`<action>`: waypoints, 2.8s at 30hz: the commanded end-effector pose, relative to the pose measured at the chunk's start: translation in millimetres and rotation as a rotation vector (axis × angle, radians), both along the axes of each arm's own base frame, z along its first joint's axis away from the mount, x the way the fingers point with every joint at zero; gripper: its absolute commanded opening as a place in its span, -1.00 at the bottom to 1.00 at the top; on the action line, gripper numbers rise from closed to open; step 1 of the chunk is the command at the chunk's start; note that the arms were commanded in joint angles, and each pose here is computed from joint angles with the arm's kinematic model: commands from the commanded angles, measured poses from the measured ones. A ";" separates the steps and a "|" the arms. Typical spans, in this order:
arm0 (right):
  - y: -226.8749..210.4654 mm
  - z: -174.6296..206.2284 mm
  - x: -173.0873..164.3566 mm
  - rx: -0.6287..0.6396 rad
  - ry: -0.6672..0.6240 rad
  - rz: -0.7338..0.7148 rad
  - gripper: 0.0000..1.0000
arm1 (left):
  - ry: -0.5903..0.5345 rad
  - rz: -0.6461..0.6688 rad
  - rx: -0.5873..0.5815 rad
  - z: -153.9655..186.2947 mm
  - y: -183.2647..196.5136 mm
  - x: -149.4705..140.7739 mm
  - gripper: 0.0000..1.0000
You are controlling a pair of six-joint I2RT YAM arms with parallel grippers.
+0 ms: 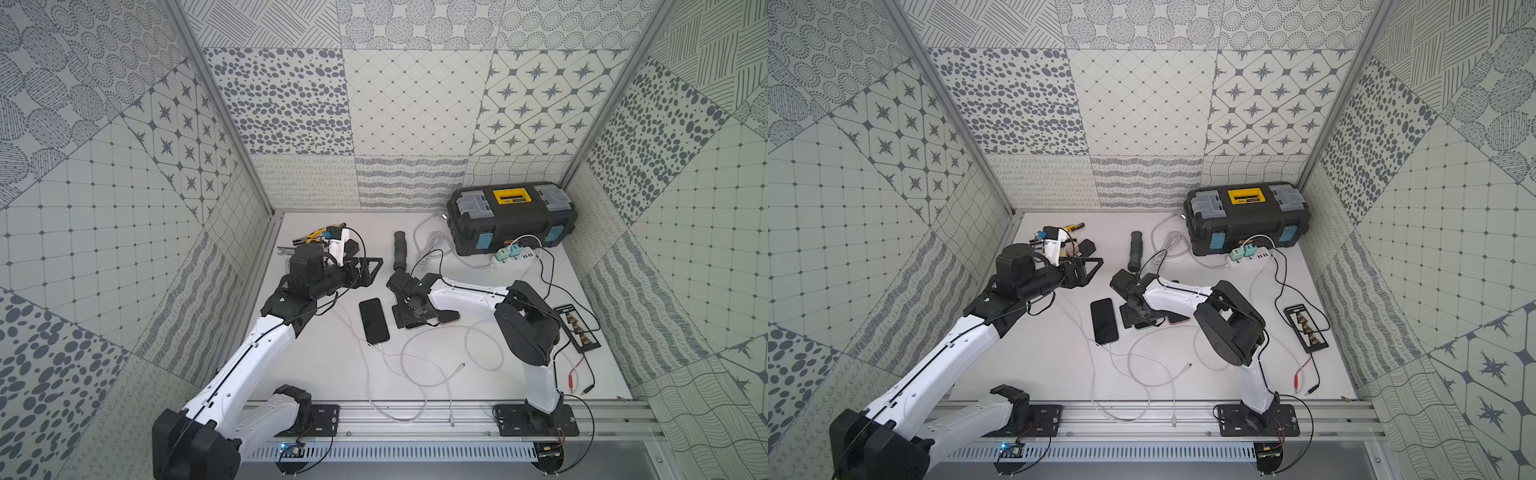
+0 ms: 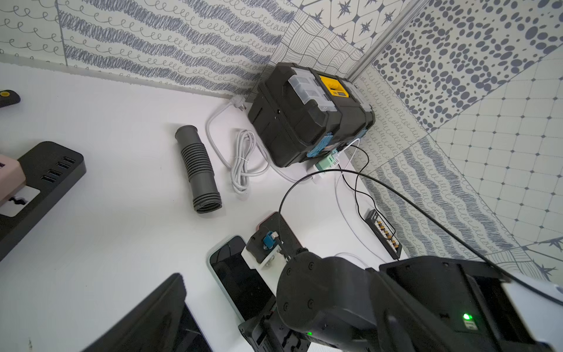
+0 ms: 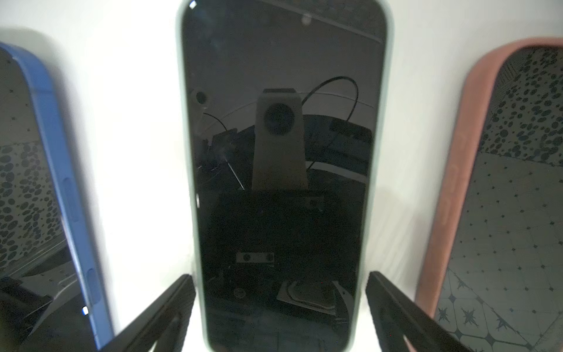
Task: Unplug the charging cable from the phone
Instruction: Place the phone at the center of the board, then pick up the phone at the center of the board.
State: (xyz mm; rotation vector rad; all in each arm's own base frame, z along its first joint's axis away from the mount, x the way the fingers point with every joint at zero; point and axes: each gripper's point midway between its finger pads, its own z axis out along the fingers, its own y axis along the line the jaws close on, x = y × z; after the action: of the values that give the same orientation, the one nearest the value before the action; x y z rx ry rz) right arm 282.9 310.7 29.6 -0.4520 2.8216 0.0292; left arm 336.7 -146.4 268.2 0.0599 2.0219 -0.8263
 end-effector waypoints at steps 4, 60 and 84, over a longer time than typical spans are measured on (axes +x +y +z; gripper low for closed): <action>20.9 52.0 6.7 0.088 -0.132 -0.007 0.86 | -0.028 0.046 0.040 1.8 11.8 5.4 0.96; 126.9 -3.1 -20.2 0.122 -0.249 -0.018 0.73 | -0.022 0.103 0.069 -2.5 23.2 5.9 0.96; 118.1 -16.1 -17.6 0.102 -0.226 -0.021 0.50 | -0.026 0.107 0.066 -1.3 23.6 5.8 0.96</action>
State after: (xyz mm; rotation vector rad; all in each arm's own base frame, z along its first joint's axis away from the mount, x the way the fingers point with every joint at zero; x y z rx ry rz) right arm 264.3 432.6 27.9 -0.3836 2.5753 0.1290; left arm 342.2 -128.2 273.3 0.0092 1.9929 -0.7093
